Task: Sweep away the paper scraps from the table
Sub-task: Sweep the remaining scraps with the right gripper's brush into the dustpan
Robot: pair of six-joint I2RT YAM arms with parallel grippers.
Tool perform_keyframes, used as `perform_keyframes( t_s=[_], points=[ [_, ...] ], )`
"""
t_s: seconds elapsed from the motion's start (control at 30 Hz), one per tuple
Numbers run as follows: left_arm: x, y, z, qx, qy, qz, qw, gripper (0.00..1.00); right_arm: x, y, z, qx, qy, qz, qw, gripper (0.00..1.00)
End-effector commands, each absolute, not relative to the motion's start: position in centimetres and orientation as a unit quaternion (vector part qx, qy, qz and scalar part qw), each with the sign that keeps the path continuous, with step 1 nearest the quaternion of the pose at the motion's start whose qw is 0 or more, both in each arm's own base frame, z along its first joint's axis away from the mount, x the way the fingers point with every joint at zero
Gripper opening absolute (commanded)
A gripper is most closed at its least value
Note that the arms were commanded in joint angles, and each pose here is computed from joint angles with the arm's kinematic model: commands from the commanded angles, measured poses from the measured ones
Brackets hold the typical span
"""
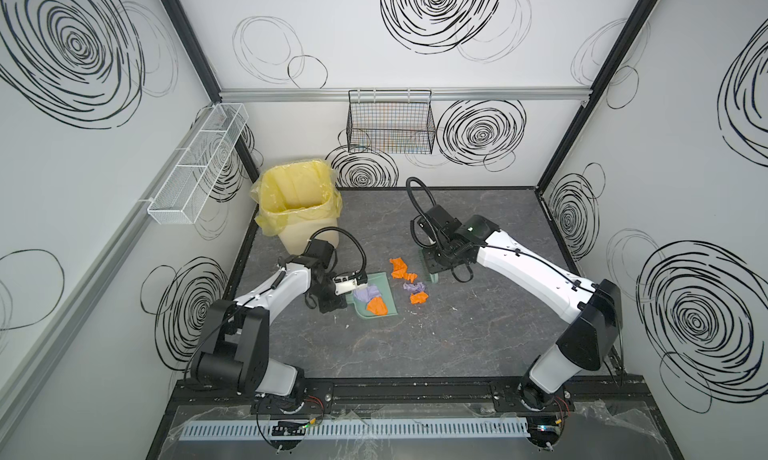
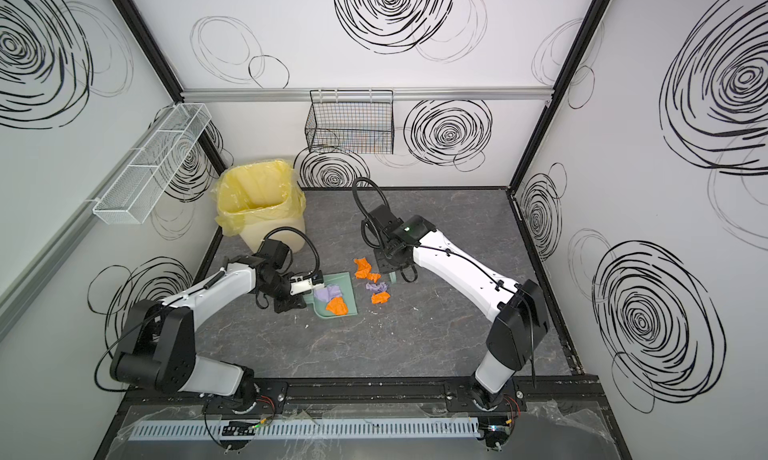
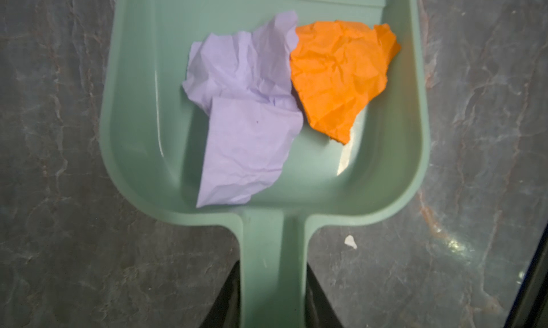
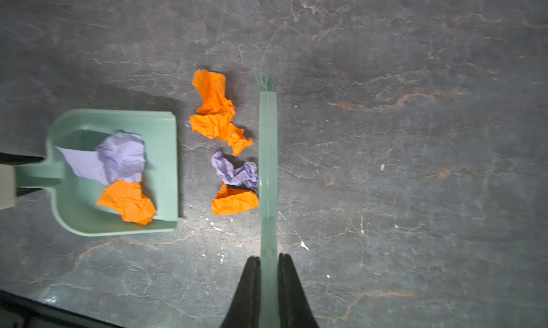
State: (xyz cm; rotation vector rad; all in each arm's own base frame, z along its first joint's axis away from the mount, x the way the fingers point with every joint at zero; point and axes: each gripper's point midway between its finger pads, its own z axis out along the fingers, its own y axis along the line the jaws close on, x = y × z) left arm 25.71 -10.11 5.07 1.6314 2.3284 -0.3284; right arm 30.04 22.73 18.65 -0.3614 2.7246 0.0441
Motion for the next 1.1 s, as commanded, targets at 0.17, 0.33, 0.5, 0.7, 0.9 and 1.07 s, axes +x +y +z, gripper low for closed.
perform_keyframes(
  t_s=[0.17,0.33,0.5,0.7,0.9,1.07],
  points=[
    [27.1,-9.9,5.9,0.567,0.81,-0.091,0.117,0.0,29.2,20.0,17.6,-0.139,0.971,-0.112,0.16,0.0],
    [27.0,-10.5,5.0,0.564,0.813,-0.088,0.112,0.0,27.9,22.5,15.8,-0.174,0.969,-0.112,0.136,0.0],
    [26.7,-11.0,4.4,0.567,0.813,-0.081,0.106,0.0,27.0,24.3,14.9,-0.189,0.969,-0.101,0.122,0.0],
    [26.6,-11.9,4.2,0.573,0.809,-0.081,0.104,0.0,26.1,26.4,14.1,-0.201,0.971,-0.074,0.11,0.0],
    [26.3,-12.5,3.4,0.574,0.808,-0.09,0.097,0.0,25.2,28.7,13.8,-0.207,0.972,-0.03,0.105,0.0],
    [25.8,-13.1,2.9,0.573,0.808,-0.098,0.098,0.0,24.6,30.7,13.8,-0.204,0.973,0.018,0.104,0.0]
  ],
)
